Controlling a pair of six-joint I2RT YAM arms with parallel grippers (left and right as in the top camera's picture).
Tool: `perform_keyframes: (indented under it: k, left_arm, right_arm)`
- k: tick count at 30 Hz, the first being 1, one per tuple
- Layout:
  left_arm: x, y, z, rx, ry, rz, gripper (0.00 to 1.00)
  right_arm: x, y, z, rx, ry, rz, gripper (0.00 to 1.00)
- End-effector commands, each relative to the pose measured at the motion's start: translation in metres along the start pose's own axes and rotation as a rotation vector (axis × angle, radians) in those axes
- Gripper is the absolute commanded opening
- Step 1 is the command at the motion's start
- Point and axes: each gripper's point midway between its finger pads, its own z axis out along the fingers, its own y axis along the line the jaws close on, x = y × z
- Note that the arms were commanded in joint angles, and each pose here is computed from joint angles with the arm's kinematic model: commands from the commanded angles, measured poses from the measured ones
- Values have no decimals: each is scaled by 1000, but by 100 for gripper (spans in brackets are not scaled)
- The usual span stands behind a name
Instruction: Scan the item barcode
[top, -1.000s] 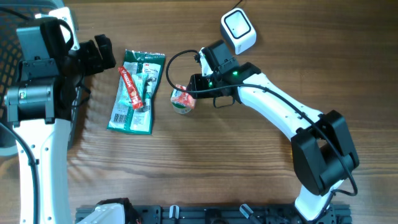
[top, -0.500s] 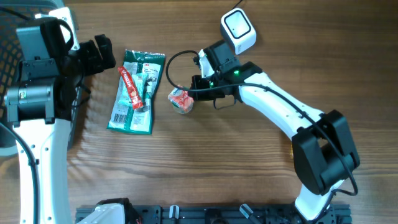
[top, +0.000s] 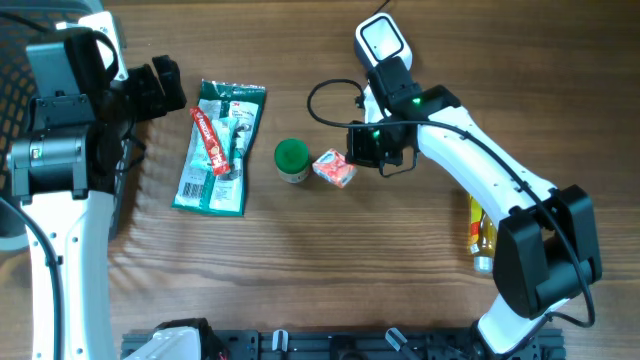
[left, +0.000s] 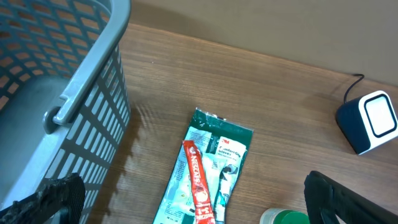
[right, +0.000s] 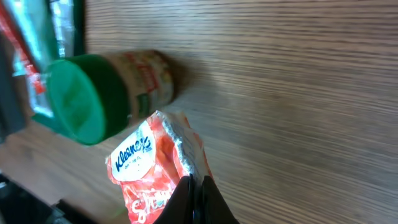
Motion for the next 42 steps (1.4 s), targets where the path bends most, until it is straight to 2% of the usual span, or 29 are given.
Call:
perform_keyframes:
  k: [1,7,10,15,21,25,26,30,34,37,41,42]
  left_arm:
    - [-4,1,-1,-6,-10,6,100]
    - [-4,1,-1,-6,-10,6,100]
    - [-4,1,-1,-6,-10,6,100]
    - [-4,1,-1,-6,-10,6,100]
    - [-4,1,-1,-6,-10,6,100]
    - [-4,1,-1,-6,-10,6,100]
    - [-3,1,-1,-6,-10,6,100]
    - [-4,1,-1,-6,-10,6,100]
    - [-4,1,-1,-6,-10,6,100]
    - [-4,1,-1,-6,-10,6,100]
    - [-4,1,-1,-6,-10,6,100]
    - [-3,1,-1,-6,-10,6,100]
  right_arm:
    - [5,-17,1,70,-17,14,4]
    - [11,-44,23,133,-47,88,4]
    - [10,-61,23,214,-76,125,4]
    - [13,-70,34,221,-96,160,4]
    - [17,-97,40,313,-150,249,5]
    - [17,-97,40,316,-152,246,17]
    - [17,-97,40,316,-152,244,25]
    - [16,-97,40,316,-149,216,42]
    - [13,-93,34,316,-150,128,50]
    - [4,-83,3,326,-226,87,55]
    - [-6,-56,-44,262,-339,15,70]
    - [-5,-52,-52,248,-356,9,69]
